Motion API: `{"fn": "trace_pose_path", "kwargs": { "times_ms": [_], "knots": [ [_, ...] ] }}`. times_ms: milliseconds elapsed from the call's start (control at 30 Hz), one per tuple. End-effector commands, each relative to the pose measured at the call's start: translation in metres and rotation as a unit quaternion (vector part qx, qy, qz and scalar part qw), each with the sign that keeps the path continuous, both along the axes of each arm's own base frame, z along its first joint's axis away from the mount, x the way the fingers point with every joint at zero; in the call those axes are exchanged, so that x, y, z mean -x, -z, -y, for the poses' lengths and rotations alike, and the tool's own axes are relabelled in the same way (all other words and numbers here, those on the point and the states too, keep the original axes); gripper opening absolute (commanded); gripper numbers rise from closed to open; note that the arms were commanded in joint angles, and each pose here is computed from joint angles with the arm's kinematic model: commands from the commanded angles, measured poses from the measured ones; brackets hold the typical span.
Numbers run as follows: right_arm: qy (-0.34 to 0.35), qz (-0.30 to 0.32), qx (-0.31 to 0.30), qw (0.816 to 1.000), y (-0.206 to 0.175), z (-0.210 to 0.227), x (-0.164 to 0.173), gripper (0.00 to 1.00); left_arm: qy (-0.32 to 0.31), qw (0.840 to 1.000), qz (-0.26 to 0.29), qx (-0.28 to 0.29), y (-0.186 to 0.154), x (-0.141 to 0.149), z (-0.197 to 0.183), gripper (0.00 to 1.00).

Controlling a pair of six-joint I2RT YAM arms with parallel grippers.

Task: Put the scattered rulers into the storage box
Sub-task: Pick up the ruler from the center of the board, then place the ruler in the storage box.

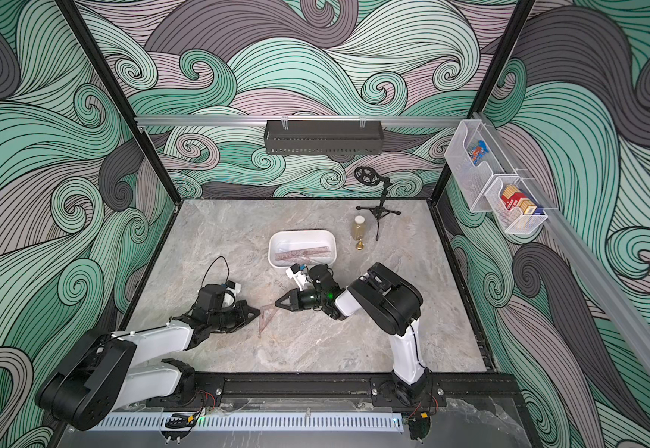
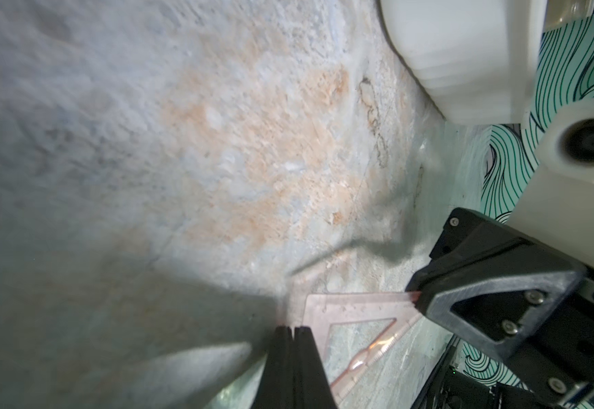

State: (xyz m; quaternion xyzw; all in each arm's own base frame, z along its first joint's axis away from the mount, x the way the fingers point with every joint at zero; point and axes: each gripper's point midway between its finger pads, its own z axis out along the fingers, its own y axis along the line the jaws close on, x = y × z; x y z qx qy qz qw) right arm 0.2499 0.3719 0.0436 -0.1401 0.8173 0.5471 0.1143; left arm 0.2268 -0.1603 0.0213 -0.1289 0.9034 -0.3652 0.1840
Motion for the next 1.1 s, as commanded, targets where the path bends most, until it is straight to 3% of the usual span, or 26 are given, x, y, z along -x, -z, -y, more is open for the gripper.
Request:
{"fn": "trace_pose_path", "kwargs": {
  "times_ms": [0, 167, 400, 567, 800, 867, 1067],
  "knots": [
    [0.021, 0.053, -0.009, 0.998, -0.044, 0.005, -0.033, 0.0, -0.003, 0.999, 0.038, -0.011, -0.038, -0.023, -0.001, 0.28],
    [0.084, 0.125, 0.02, 0.988, -0.086, 0.034, -0.11, 0.0, 0.003, 0.995, 0.089, -0.032, -0.08, -0.049, -0.001, 0.44],
    [0.125, 0.176, 0.055, 0.975, -0.095, 0.047, -0.19, 0.0, 0.039, 0.993, 0.088, -0.069, -0.097, -0.07, 0.0, 0.45],
    [0.117, 0.175, 0.076, 0.975, -0.077, 0.037, -0.214, 0.0, 0.043, 0.992, 0.096, -0.071, -0.099, -0.079, -0.002, 0.45],
    [0.106, 0.152, 0.09, 0.979, -0.051, 0.033, -0.208, 0.01, 0.049, 0.992, 0.094, -0.071, -0.098, -0.083, -0.003, 0.48],
    [0.103, 0.149, 0.091, 0.979, -0.046, 0.033, -0.208, 0.07, 0.05, 0.992, 0.096, -0.07, -0.099, -0.083, -0.003, 0.49],
    [0.106, 0.187, 0.106, 0.971, -0.085, 0.039, -0.212, 0.55, 0.052, 0.99, 0.109, -0.076, -0.11, -0.087, -0.003, 0.68]
  ]
}}
